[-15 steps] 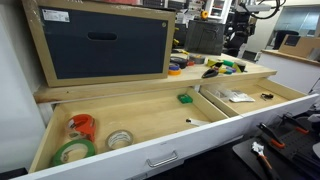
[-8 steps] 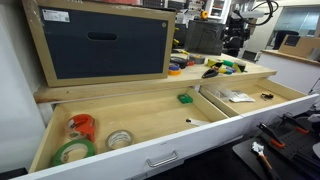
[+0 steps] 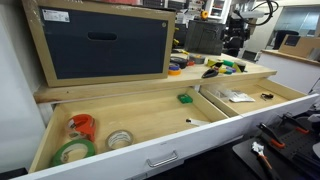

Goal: Pick up the yellow and black object and put it in the right open top drawer

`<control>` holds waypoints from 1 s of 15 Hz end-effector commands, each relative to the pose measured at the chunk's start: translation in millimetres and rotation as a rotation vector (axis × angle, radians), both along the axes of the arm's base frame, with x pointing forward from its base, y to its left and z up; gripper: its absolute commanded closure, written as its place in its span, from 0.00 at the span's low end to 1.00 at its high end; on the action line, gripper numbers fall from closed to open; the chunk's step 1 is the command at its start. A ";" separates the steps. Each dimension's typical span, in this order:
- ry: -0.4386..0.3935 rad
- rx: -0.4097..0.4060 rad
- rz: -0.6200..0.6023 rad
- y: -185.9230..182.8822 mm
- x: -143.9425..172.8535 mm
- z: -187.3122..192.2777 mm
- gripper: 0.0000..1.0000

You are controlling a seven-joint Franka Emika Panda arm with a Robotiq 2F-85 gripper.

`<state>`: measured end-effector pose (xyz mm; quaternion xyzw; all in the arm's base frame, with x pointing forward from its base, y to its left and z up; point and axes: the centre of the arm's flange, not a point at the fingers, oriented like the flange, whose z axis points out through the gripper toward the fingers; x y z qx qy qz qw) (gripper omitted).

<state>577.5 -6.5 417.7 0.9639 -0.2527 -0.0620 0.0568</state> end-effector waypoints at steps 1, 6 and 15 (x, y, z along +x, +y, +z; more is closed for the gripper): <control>-0.023 -0.028 -0.056 0.4 4.2 -15.8 0.00; -0.091 -0.046 -0.204 -0.1 2.8 -70.5 0.00; -0.229 -0.048 -0.492 -23.0 -19.9 -123.9 0.00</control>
